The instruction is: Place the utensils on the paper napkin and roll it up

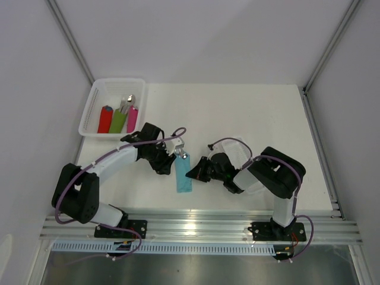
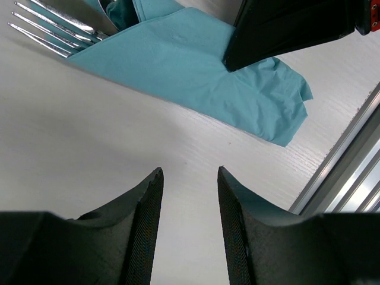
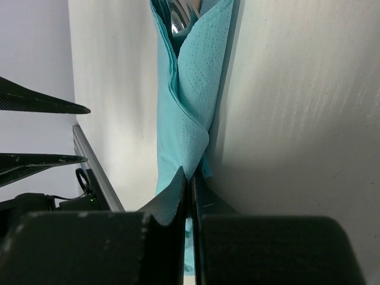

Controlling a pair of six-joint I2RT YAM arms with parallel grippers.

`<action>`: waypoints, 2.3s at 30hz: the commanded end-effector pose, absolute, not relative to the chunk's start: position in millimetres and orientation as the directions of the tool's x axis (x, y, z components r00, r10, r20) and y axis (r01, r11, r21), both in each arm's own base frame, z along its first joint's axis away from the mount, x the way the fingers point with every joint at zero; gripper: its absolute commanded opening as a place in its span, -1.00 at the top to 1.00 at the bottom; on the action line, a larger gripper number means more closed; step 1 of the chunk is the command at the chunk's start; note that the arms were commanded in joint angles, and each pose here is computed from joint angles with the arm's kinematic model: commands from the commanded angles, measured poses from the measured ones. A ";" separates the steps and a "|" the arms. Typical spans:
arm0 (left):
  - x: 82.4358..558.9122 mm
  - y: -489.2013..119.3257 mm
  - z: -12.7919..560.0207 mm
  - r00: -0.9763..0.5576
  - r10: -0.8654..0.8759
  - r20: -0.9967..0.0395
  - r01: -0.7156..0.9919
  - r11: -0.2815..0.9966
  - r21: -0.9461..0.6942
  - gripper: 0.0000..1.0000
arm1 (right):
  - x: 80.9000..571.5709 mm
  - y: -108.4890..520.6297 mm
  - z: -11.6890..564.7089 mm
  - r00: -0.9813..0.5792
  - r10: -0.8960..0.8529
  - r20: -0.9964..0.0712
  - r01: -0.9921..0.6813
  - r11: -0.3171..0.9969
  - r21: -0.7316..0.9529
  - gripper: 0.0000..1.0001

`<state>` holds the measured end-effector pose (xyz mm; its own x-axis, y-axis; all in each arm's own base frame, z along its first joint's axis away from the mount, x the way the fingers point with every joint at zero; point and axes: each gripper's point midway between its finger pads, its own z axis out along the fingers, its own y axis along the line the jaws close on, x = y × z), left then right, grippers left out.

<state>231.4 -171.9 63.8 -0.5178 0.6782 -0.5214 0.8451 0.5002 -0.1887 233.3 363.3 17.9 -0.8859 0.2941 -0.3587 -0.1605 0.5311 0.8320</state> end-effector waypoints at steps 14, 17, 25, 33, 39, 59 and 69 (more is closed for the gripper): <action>246.2 -165.4 80.5 -0.540 0.625 -0.564 0.818 0.548 -0.175 0.09 | 244.4 373.3 65.5 -0.851 0.246 -0.465 -0.281 0.535 0.797 1.00; 246.7 -163.8 79.4 -0.542 0.626 -0.561 0.816 0.552 -0.172 0.09 | 244.8 374.1 67.2 -0.849 0.248 -0.467 -0.282 0.534 0.797 1.00; 248.0 -161.3 81.1 -0.541 0.622 -0.566 0.813 0.560 -0.162 0.09 | 245.0 371.7 60.2 -0.858 0.256 -0.446 -0.260 0.534 0.805 1.00; 247.3 -160.4 79.0 -0.547 0.620 -0.562 0.809 0.563 -0.168 0.09 | 247.8 374.3 73.1 -0.844 0.252 -0.473 -0.284 0.539 0.793 1.00; 242.0 -166.9 76.0 -0.561 0.611 -0.558 0.809 0.546 -0.215 0.09 | 244.3 376.2 76.0 -0.845 0.249 -0.473 -0.279 0.548 0.788 1.00; 236.5 -175.5 63.3 -0.594 0.613 -0.520 0.797 0.538 -0.275 0.10 | 247.5 380.8 60.4 -0.862 0.164 -0.480 -0.262 0.666 0.698 1.00; 216.7 -204.6 32.6 -0.577 0.694 -0.430 0.816 0.470 -0.336 0.11 | 237.8 376.4 26.7 -0.899 0.215 -0.382 -0.154 0.662 0.734 1.00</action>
